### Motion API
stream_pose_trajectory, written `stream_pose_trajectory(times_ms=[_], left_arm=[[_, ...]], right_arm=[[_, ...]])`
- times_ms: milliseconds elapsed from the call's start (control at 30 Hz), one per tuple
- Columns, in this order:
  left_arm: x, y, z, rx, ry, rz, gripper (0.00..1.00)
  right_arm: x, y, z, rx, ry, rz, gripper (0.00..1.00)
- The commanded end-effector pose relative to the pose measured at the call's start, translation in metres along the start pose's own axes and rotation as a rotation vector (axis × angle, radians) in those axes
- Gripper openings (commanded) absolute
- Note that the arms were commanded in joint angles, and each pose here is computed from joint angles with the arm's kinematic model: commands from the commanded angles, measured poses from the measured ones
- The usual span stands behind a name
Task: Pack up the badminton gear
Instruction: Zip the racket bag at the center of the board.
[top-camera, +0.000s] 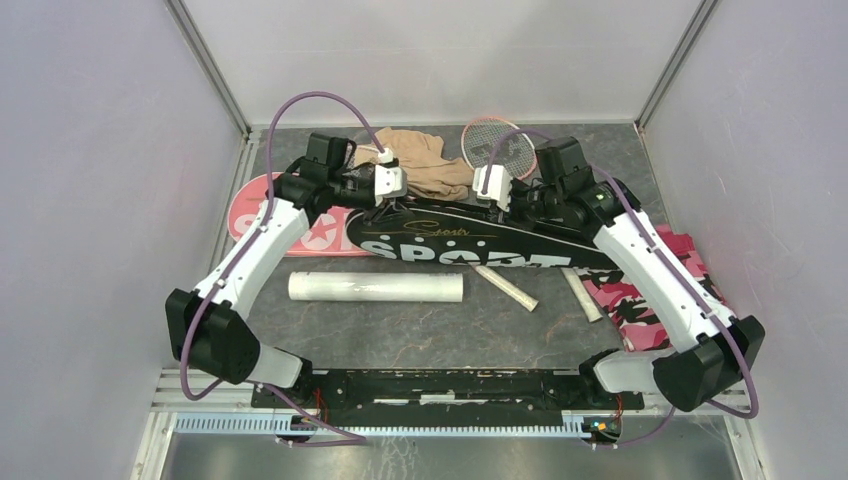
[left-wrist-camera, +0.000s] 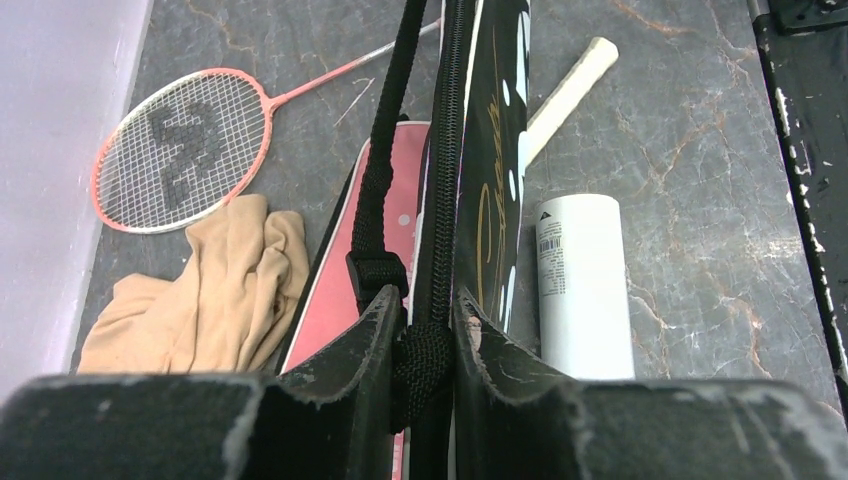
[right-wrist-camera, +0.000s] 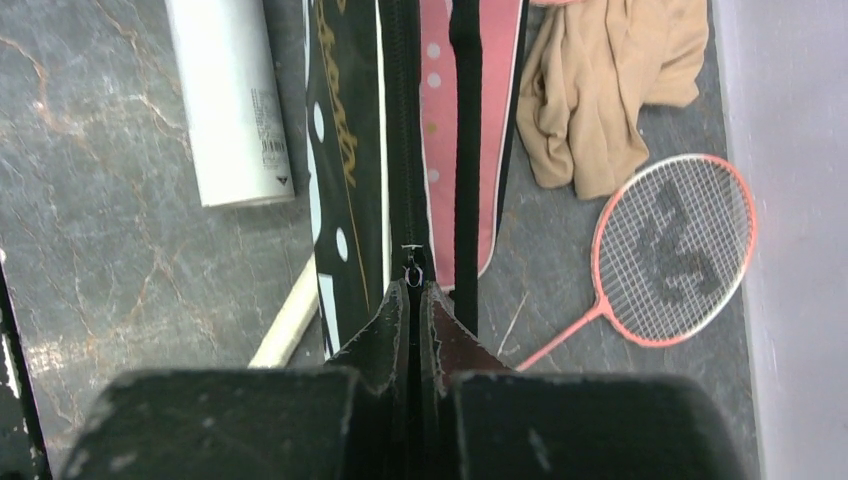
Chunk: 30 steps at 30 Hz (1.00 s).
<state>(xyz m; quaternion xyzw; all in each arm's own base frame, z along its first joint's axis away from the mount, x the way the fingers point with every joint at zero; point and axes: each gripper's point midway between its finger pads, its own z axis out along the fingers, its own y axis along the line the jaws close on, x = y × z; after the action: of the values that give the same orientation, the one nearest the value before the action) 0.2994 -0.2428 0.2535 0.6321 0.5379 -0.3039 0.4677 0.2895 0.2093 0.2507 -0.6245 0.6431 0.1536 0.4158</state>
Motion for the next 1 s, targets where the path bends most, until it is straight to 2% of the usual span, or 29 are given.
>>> stream_pose_trajectory(times_ms=[0,500,967], left_arm=[[-0.014,0.023,-0.019,-0.047,0.018,0.127,0.02],[-0.022,0.051,-0.061,-0.14,0.035,0.156,0.02],[0.005,0.067,-0.101,-0.174,0.121,0.186,0.02]], right_arm=[[0.023,0.0,-0.019,0.033,0.077,-0.03,0.0],[0.102,-0.017,-0.068,0.086,0.252,0.032,0.0],[0.202,-0.043,-0.113,0.149,0.433,0.135,0.0]])
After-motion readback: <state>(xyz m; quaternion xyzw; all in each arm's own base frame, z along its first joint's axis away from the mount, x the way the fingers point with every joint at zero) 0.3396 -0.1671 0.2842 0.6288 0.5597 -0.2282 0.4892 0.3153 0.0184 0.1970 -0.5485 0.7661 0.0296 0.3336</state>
